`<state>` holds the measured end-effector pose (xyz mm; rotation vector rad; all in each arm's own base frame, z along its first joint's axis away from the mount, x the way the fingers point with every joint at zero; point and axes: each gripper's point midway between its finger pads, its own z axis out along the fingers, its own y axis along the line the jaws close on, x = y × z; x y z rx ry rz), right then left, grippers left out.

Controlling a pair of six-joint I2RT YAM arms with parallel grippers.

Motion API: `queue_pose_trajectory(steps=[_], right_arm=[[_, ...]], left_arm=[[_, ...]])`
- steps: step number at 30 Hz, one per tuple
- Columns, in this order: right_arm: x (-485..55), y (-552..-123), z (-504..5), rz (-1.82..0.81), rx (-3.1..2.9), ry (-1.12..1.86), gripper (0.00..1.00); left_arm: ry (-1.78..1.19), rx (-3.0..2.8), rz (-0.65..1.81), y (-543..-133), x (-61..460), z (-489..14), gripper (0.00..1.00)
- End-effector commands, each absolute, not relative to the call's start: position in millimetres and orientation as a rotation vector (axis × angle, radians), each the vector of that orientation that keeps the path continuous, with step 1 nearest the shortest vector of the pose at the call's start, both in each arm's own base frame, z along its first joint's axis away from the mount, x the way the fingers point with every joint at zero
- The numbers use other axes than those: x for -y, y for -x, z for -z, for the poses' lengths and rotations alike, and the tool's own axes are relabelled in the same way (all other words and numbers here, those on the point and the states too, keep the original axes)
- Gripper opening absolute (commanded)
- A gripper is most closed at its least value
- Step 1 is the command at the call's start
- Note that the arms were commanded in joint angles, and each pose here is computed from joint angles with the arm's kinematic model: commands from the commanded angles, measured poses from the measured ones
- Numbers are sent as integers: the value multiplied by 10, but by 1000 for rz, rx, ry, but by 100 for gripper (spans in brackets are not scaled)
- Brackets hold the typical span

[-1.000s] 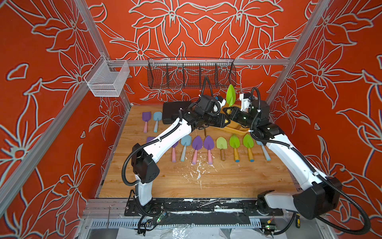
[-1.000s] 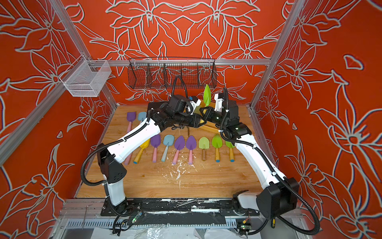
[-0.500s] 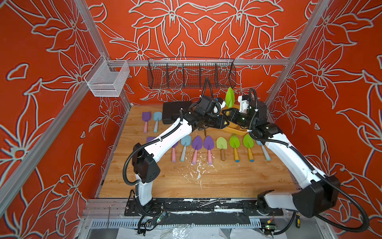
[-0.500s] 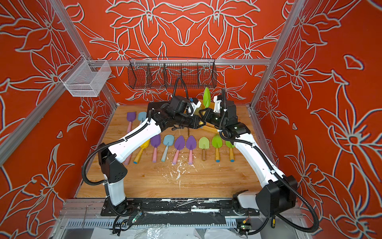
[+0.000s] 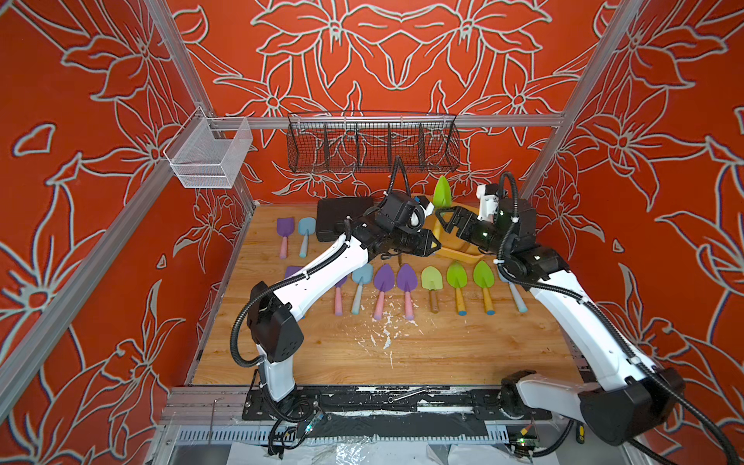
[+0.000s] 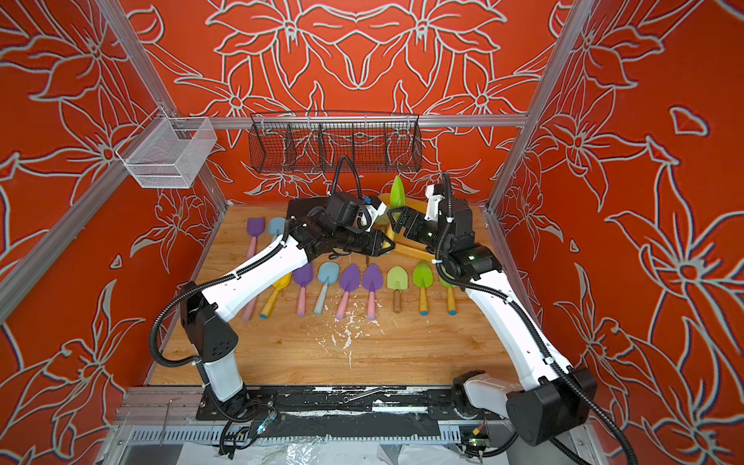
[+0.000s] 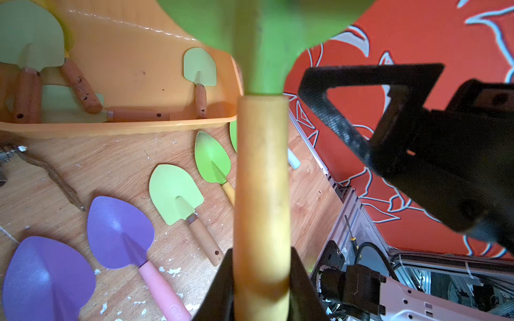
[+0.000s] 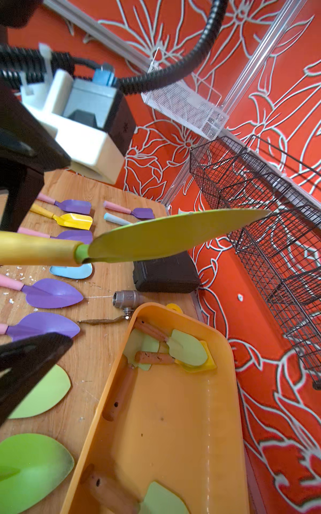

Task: Take the shovel out of the storage box
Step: Place the shovel at the corner of the board.

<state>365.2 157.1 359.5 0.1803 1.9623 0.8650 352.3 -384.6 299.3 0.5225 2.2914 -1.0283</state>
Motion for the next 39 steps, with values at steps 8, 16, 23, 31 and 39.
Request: queue_pose_trajectory(steps=[8,16,23,31,39], right_arm=[[-1299,-3342,-3789,-731,-1936,-164,98],[-1220,-3187,-3681,-663,-1976,-100,98],[-1208,-3162,-3642,-617,-2013,-26,98],[-1252,-3145,-3612,-599,-2031,85,98],[-1318,-3231,-3491,-595,-2061,159,98]], left_arm=[[-481,-2283,864,-3510,3270,-3057,0],[-354,-2383,659,-3481,2337,-2759,0],[-213,-2514,408,-3234,1458,-2391,0],[40,-2657,91,-3061,385,-1972,0],[143,-2819,-134,-3141,-328,-1558,0]])
